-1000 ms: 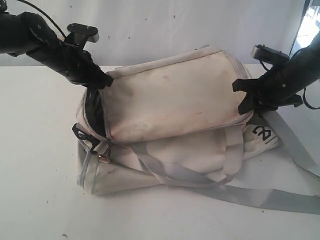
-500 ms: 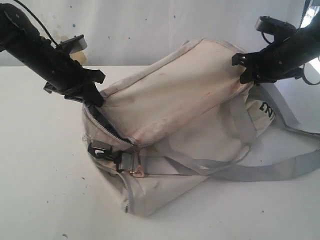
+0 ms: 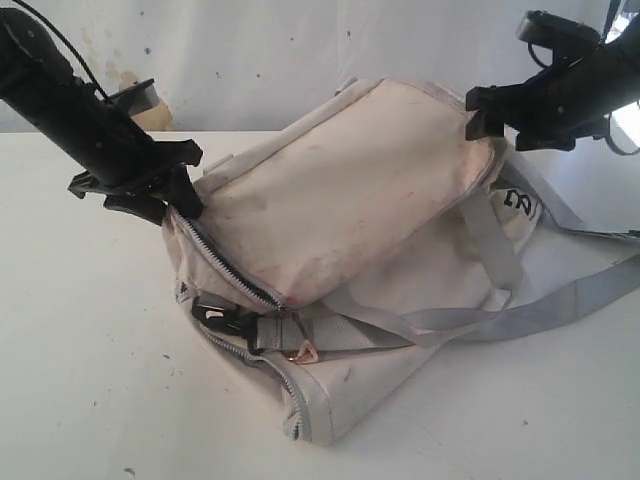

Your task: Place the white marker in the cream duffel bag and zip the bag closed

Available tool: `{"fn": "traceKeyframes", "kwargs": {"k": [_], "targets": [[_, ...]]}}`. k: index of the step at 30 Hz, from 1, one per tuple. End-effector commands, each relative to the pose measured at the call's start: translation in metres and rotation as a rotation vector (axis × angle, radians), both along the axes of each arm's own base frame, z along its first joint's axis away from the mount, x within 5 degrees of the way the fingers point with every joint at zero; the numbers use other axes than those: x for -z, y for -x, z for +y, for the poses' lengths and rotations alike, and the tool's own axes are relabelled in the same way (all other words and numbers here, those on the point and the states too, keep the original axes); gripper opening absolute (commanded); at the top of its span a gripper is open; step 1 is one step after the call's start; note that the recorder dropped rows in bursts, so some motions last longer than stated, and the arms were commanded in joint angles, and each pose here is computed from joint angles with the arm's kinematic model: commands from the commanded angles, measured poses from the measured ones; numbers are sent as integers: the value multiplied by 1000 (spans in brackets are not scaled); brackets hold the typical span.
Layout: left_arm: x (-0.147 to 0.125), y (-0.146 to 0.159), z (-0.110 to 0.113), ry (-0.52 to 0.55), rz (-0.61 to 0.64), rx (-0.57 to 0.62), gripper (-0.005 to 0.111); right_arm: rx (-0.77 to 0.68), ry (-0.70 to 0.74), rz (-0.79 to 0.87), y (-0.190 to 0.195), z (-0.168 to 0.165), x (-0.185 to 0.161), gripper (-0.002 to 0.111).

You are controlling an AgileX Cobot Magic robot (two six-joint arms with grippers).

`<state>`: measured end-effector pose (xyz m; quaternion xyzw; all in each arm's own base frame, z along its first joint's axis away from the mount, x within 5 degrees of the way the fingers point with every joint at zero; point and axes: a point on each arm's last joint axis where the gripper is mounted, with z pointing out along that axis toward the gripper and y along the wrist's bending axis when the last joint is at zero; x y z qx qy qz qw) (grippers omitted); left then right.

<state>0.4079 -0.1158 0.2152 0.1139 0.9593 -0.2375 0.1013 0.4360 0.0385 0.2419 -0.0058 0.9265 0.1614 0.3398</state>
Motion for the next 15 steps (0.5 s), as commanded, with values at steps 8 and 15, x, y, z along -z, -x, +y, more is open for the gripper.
{"fn": "traceKeyframes", "kwargs": {"k": [8,15], "targets": [[-80,33,9,4,-124,43,52,-197,-78,314,51,11,-29,48],[-73,76,-4,36,-40,138,51,-272,-75,410,65,18,-11,38]]}}
